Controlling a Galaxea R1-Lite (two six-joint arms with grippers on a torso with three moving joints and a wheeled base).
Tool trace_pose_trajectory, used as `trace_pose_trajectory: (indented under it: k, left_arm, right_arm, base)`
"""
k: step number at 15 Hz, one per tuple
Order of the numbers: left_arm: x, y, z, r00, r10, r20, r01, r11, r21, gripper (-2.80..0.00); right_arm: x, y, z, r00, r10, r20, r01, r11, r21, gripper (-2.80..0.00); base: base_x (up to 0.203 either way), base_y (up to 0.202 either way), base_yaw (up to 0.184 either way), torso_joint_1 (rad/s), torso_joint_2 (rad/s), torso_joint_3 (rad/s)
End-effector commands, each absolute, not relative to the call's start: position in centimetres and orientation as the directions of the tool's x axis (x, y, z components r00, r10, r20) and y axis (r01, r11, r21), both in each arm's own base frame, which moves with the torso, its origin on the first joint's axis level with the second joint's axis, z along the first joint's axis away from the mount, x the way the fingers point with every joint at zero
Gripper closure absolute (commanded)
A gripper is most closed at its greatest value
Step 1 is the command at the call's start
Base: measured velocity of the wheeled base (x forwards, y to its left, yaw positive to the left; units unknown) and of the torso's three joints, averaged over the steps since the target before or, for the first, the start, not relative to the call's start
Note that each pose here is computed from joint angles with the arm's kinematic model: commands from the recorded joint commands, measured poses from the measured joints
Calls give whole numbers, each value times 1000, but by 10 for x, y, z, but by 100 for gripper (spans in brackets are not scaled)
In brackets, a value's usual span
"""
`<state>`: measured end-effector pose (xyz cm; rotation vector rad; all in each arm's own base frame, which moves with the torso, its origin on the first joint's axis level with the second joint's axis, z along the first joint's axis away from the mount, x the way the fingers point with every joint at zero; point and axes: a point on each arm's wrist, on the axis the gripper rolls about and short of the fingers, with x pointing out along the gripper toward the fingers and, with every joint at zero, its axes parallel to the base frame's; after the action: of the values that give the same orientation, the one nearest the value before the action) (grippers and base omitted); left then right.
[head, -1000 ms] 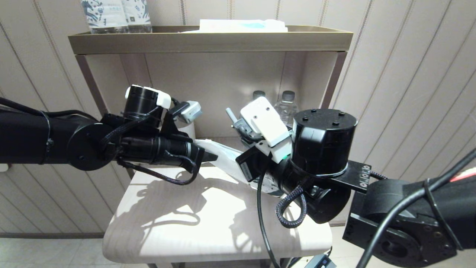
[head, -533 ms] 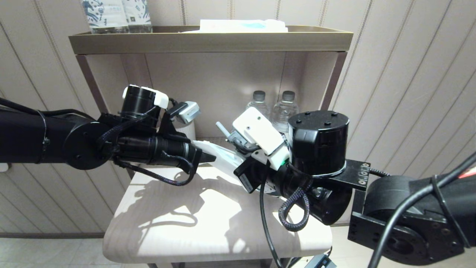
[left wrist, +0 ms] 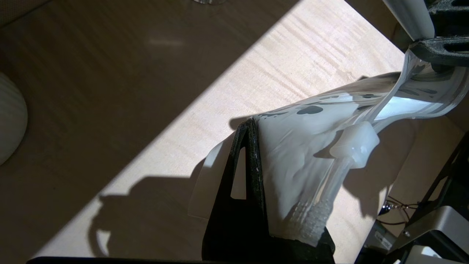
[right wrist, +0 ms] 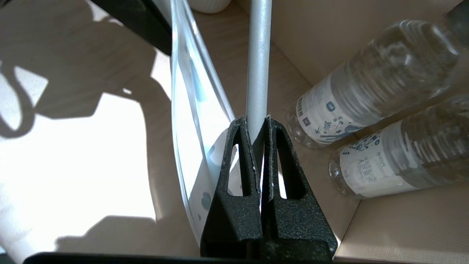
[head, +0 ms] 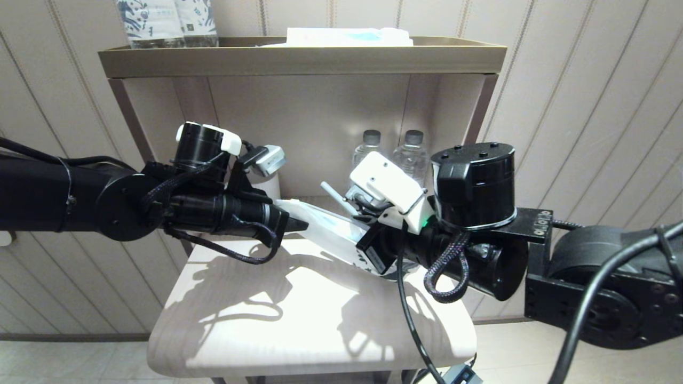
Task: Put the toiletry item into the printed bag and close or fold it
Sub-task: Place the toothbrush in the storage bag
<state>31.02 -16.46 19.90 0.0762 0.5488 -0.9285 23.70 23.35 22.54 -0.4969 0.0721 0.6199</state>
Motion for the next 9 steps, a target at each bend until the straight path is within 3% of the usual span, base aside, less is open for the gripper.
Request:
trace_pose_trajectory:
  k: [1, 9]
  left_arm:
    - [311, -165, 198, 471, -740, -480, 778, 605, -169, 0]
    - [314, -163, 198, 477, -737, -479, 774, 611, -169, 0]
  right_arm:
    - [236, 227, 229, 799, 553, -236, -597, 682, -422, 0]
    - [230, 221, 233, 720, 608, -336, -694, 604, -392, 0]
  base:
    - [0, 0, 0, 0, 0, 0]
    - [0, 0, 0, 0, 0, 0]
